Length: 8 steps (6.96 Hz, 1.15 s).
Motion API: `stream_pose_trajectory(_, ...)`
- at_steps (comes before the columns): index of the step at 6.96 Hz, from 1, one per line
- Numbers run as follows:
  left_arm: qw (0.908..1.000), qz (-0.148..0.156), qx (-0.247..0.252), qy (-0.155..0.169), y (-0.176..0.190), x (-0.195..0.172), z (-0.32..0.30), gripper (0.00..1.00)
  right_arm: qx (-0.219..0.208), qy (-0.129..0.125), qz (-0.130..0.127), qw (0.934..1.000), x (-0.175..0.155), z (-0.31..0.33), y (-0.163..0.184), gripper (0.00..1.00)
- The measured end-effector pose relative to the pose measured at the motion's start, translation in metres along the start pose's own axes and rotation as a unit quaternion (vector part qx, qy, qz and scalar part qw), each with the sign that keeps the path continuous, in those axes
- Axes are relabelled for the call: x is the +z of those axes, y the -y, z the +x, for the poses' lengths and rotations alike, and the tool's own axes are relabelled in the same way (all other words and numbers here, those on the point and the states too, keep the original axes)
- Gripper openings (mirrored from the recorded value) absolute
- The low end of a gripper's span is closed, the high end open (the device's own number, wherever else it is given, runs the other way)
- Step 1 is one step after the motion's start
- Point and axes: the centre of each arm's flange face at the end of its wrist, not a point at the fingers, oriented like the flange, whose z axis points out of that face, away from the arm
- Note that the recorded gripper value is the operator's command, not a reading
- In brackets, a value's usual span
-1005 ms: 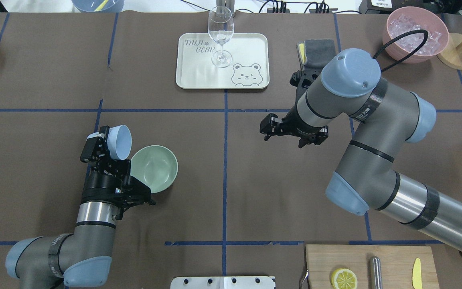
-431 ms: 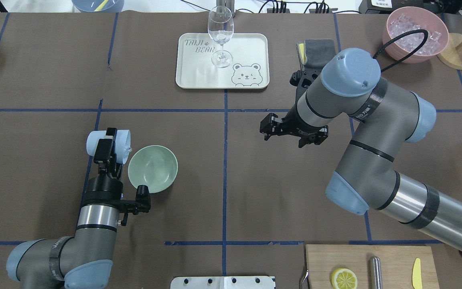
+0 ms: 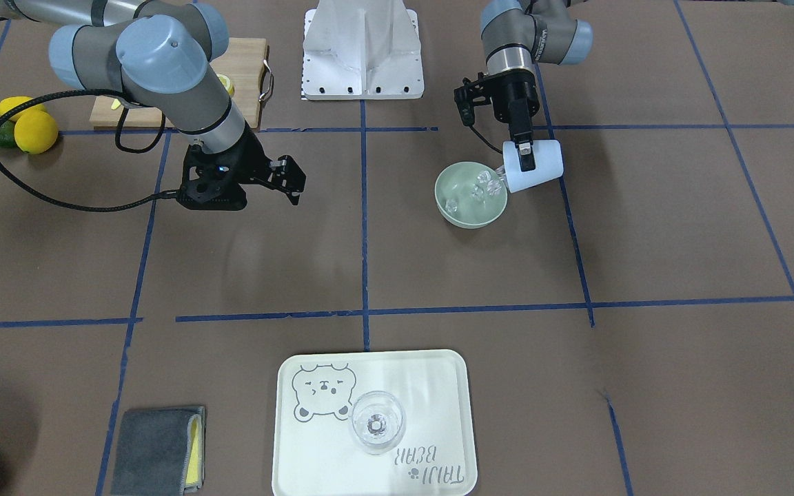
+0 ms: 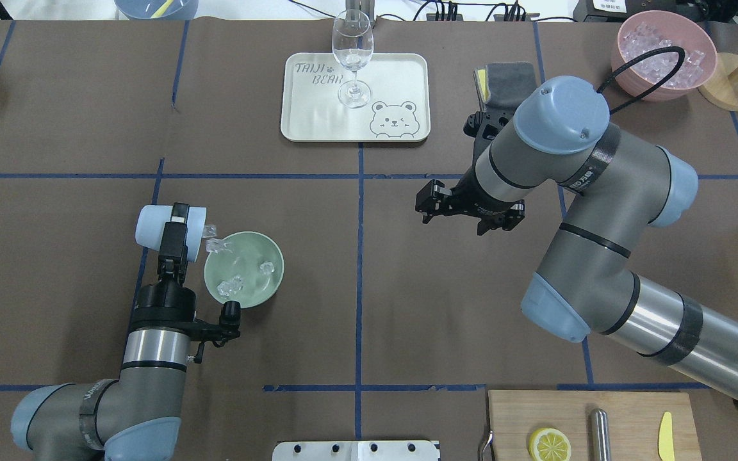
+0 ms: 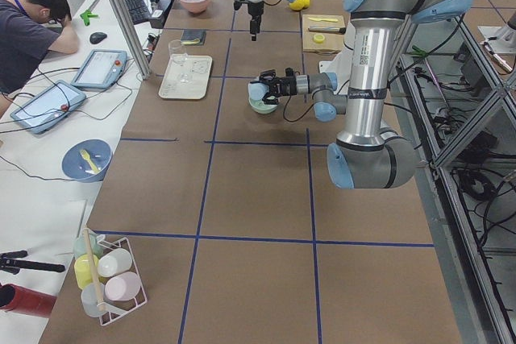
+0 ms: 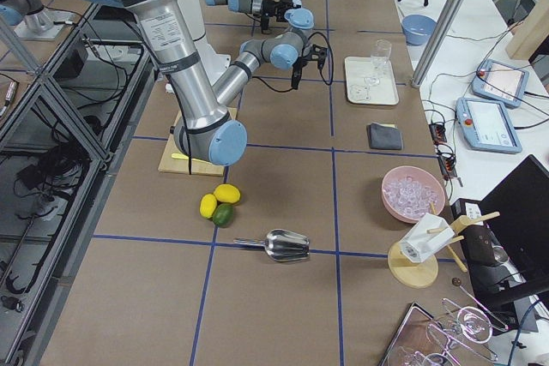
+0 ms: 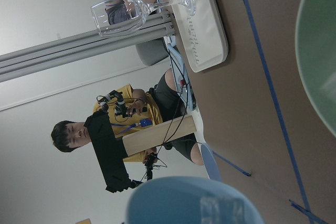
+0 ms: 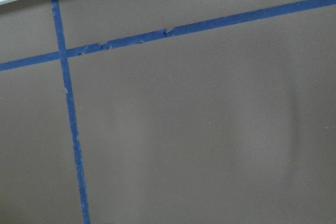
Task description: Pour ice into bowl
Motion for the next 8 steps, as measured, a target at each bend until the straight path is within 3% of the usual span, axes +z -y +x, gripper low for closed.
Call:
stream_pose_trajectory(4, 1.0000, 0.000, 0.004, 0.002, 0.000, -0.001, -0.002, 0.00, 0.000, 0.001, 0.001, 1.0000, -0.001, 0.000, 0.000, 1.00)
stream_pose_trajectory(6, 0.9994, 0.011, -0.033, -0.002, -0.002, -0.004, -0.018, 0.00, 0.000, 0.001, 0.000, 1.0000, -0.001, 0.000, 0.000, 1.00)
stream_pose_trajectory(8, 0.9951, 0.045, -0.080, -0.035, -0.005, -0.009, -0.036, 0.00, 0.000, 0.002, 0.000, 1.0000, 0.000, -0.001, -0.001, 1.00)
